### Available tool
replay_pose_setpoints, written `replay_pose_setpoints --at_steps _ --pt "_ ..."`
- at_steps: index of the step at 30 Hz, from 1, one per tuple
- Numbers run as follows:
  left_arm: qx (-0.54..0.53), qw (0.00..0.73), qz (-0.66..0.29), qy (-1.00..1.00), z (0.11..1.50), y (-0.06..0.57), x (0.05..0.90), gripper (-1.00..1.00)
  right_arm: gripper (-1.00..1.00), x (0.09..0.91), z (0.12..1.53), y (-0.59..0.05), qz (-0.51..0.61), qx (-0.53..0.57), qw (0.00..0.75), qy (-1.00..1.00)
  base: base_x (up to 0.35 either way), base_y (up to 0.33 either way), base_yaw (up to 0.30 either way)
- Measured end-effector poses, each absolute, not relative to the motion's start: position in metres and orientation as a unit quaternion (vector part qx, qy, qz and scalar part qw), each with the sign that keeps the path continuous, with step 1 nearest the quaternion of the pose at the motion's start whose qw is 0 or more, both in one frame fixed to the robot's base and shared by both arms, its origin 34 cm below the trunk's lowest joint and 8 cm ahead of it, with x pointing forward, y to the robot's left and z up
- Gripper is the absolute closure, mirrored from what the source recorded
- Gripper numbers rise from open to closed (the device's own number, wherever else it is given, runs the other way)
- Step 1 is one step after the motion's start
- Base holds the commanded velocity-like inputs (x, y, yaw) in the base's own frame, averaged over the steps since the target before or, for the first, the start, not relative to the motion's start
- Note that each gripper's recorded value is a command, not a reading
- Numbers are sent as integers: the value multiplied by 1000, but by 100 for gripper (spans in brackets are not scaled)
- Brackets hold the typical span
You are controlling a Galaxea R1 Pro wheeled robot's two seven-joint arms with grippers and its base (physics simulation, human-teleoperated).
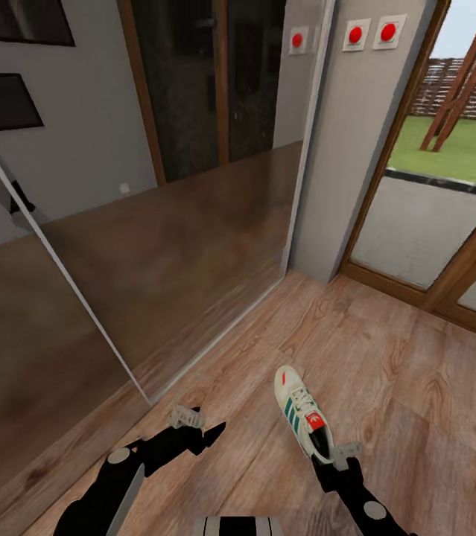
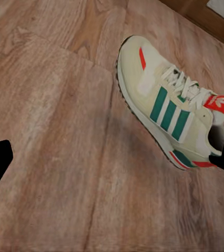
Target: Pick up the two gym shoes and the two sandals from the corridor floor and place them onto the hallstand (shoe rack) in the corridor, making sure they are on the rack and not on the floor. Arrange them so the two gym shoes are next to each other and the two sandals are next to each other.
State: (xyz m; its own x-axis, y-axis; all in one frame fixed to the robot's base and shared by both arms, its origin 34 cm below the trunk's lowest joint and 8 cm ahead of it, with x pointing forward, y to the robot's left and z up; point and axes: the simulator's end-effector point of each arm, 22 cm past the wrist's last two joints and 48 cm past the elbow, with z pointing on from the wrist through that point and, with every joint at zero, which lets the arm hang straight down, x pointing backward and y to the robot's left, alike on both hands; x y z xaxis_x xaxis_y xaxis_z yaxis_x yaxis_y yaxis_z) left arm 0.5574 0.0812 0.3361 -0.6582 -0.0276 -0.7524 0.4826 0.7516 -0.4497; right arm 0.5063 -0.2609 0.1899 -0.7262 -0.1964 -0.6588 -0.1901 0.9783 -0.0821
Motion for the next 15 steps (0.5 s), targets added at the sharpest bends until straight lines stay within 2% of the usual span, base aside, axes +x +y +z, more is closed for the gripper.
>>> replay_pose_setpoints --at_steps 7,15 --pt "123 430 -296 844 340 100 542 -100 100 519 209 -269 -12 -106 376 920 0 0 -127" --pt "111 432 -261 856 343 124 529 -100 100 528 233 -278 -18 -107 382 918 0 0 -135"
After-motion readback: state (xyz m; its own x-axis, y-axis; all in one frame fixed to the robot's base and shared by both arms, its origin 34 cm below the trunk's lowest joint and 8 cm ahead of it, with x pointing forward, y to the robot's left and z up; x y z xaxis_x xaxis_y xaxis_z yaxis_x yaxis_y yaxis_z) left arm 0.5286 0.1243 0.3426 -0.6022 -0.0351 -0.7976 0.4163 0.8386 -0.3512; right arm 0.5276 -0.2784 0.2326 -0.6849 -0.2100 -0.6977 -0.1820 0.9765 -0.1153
